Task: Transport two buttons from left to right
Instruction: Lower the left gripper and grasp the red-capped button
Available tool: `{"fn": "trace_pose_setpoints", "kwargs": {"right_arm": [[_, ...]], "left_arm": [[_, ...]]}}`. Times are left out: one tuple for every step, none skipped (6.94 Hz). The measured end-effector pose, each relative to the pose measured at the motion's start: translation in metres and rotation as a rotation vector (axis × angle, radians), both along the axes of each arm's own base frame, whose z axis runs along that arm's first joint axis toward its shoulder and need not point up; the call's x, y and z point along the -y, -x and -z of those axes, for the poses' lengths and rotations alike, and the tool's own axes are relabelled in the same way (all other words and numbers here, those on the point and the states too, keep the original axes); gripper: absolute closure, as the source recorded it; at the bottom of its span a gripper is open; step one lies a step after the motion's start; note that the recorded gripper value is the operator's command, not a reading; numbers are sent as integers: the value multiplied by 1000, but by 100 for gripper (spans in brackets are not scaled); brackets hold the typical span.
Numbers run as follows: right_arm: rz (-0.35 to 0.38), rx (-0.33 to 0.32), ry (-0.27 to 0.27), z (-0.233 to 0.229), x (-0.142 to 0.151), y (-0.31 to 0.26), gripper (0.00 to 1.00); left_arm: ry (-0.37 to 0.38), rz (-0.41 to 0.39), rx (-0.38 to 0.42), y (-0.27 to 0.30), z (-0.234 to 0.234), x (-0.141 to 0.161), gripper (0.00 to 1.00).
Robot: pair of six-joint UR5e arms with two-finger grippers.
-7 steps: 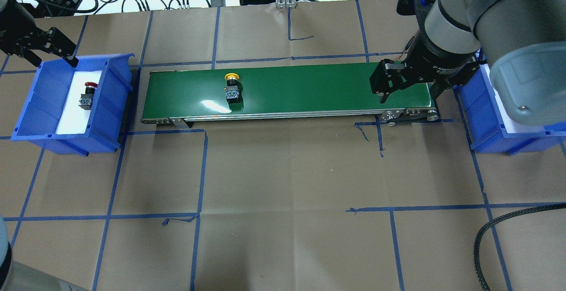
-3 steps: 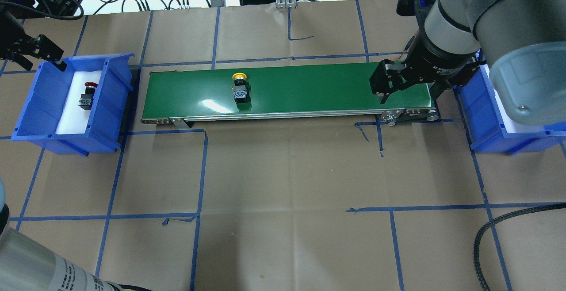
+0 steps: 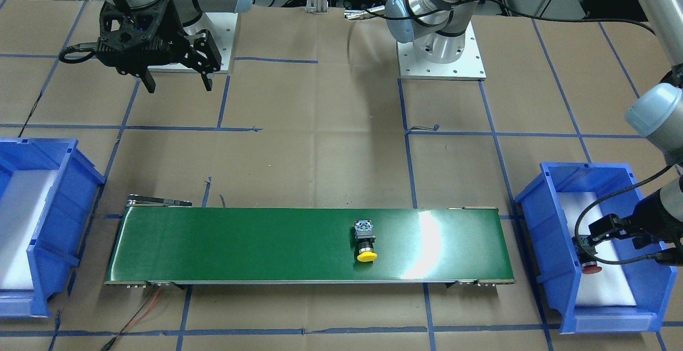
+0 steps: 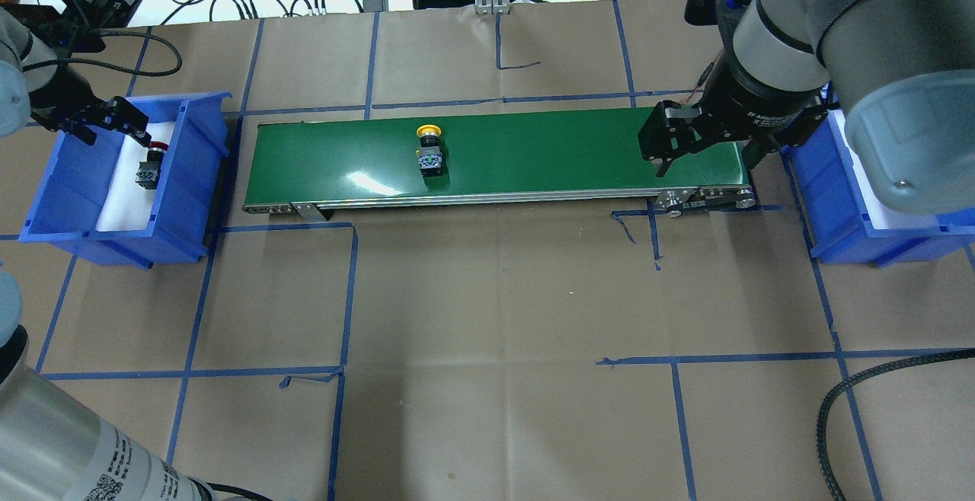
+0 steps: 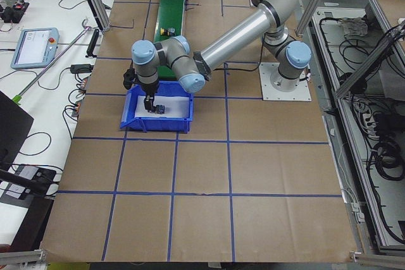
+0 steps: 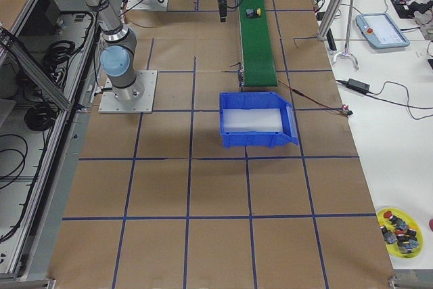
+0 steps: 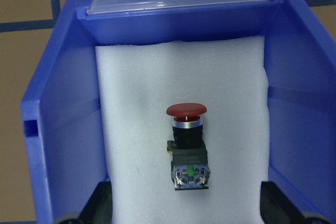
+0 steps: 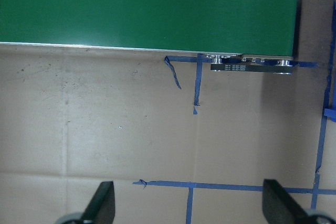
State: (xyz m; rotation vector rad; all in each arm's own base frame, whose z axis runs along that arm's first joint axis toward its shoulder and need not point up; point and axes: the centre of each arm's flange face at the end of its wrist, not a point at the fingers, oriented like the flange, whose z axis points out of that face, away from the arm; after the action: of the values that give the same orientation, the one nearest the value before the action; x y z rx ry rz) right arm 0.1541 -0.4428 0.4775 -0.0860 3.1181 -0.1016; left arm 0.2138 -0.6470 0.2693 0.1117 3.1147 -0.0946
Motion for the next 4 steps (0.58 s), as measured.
{"fn": "trace_pose_setpoints", "kwargs": {"right_arm": [[1, 3, 4, -1, 2, 0, 0], [1, 5, 6, -1, 4, 0, 0], [1, 7, 13, 1, 7, 0, 0], [2, 11, 25, 4, 13, -1, 0]], "left_arm": [[2, 0, 2, 2, 22, -2, 0], [5, 2, 6, 4, 42, -5, 6], [8, 4, 11, 6, 53, -8, 30], [9, 5, 14, 6, 57, -8, 66]]}}
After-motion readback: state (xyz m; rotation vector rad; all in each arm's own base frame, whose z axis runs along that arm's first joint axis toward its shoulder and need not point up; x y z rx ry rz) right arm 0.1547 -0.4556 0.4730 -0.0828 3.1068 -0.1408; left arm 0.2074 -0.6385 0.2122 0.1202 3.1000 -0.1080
